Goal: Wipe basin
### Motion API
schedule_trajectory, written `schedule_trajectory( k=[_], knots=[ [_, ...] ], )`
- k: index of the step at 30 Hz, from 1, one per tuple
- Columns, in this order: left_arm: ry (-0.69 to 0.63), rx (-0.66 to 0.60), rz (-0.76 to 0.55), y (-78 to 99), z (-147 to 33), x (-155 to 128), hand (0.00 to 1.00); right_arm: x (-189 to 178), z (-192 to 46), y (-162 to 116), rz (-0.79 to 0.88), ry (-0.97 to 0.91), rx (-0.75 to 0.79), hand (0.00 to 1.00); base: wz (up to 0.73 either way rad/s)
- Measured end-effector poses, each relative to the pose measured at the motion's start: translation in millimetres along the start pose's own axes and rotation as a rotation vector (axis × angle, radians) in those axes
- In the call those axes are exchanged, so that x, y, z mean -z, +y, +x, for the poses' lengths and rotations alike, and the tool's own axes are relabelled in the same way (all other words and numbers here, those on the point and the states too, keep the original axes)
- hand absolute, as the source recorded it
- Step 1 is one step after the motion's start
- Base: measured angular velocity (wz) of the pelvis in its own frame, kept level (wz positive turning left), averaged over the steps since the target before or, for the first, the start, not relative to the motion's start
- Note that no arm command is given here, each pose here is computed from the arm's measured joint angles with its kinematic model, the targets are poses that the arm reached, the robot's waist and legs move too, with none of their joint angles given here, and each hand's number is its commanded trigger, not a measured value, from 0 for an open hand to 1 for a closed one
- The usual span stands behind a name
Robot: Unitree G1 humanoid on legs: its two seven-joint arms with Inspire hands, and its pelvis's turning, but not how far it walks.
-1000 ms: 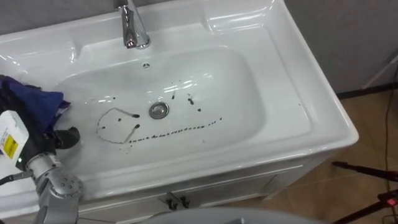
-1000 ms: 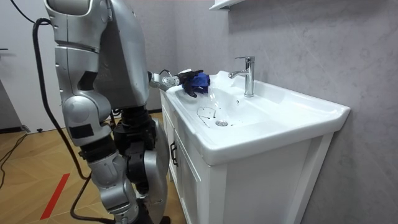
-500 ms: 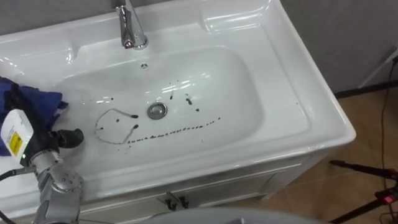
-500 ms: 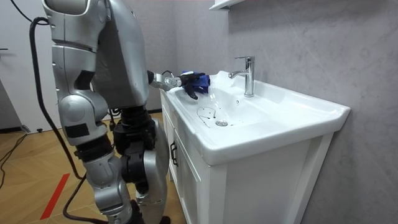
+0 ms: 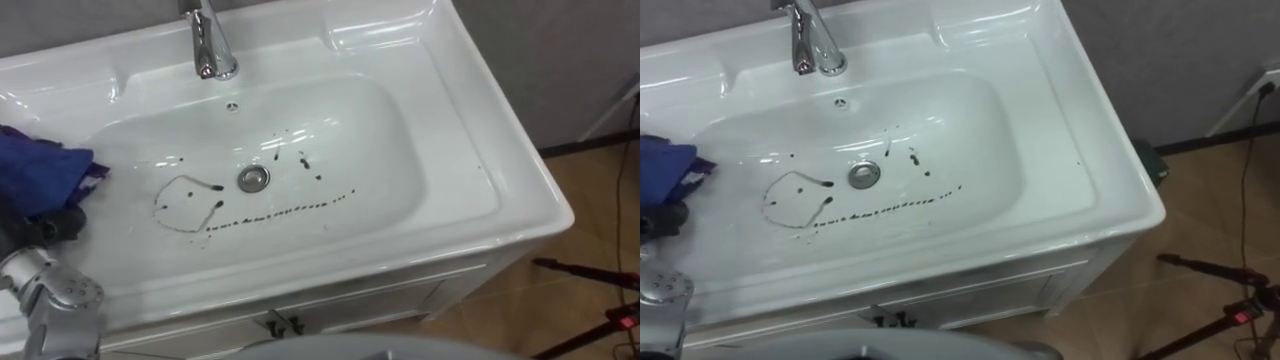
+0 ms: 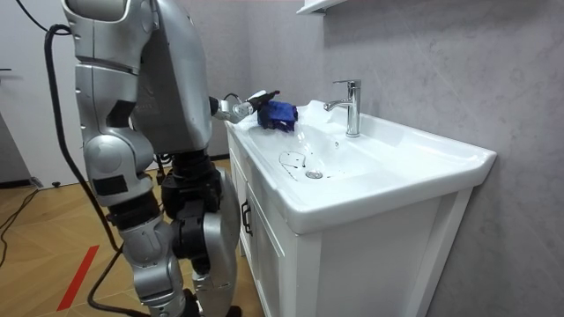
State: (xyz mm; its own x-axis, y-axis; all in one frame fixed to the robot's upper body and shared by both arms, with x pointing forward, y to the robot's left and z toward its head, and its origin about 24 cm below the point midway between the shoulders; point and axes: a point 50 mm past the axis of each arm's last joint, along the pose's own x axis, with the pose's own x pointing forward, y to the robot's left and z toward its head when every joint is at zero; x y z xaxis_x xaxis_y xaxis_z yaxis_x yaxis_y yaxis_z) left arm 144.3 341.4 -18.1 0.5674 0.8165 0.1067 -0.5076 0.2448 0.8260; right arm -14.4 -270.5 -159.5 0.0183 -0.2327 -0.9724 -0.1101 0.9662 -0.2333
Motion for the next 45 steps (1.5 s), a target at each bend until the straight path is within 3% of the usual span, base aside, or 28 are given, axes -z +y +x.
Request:
schedule_trajectory(
  k=[17, 27, 32, 45],
  knots=[
    [0.024, -0.017, 0.025, 4.0, 3.0, 2, 0.0, 1, 0, 0, 0.001, 0.016, 0.002, 0.0, 0.0],
    [0.02, 0.063, 0.076, -0.5, 2.6, 2, 0.0, -4, -1, -1, 0.001, -0.004, -0.007, 0.0, 0.04],
    [-0.037, 0.094, 0.162, -2.9, 8.3, -9, 0.0, -6, -2, -1, -0.003, -0.018, -0.014, 0.0, 0.04],
    [-0.066, 0.15, 0.217, 1.0, 24.2, -26, 0.0, 5, -2, 0, 0.001, 0.027, -0.016, 0.0, 0.01]
  ],
)
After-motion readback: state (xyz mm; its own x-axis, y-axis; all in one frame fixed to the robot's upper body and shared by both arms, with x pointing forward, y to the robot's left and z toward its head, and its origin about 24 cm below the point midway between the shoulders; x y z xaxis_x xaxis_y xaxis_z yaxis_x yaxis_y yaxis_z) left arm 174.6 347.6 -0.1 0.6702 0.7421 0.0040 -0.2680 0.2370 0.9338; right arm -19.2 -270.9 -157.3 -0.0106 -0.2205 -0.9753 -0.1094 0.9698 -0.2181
